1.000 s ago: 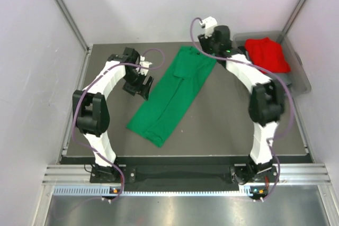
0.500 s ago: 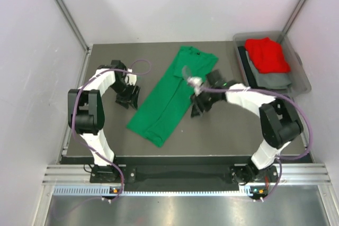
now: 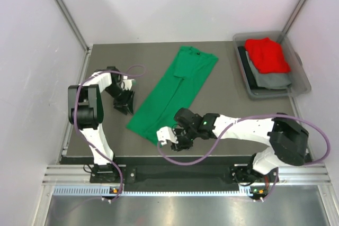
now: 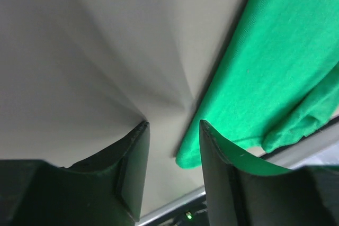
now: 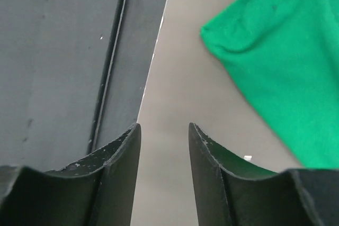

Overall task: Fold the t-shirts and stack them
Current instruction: Fold the tshirt

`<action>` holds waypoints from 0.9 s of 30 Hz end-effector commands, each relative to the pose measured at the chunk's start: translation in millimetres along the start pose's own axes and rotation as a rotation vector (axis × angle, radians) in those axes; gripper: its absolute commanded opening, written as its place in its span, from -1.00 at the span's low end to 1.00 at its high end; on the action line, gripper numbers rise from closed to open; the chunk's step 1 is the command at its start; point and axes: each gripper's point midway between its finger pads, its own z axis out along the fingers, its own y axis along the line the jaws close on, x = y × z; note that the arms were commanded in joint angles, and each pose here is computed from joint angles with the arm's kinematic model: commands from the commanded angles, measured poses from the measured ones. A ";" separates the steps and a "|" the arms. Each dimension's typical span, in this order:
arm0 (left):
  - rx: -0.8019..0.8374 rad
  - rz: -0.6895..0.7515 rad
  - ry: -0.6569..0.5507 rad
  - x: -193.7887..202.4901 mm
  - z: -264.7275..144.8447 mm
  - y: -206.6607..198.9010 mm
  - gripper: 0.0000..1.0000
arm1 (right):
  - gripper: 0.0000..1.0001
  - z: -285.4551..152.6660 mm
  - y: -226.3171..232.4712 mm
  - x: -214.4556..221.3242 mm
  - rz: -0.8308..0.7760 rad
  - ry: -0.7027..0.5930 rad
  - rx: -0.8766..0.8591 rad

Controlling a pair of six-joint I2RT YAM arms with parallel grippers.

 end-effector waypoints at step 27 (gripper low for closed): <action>0.152 -0.013 0.076 30.2 1.6 -4.3 -0.01 | -0.25 85.3 -31.3 -46.5 -0.430 0.061 0.122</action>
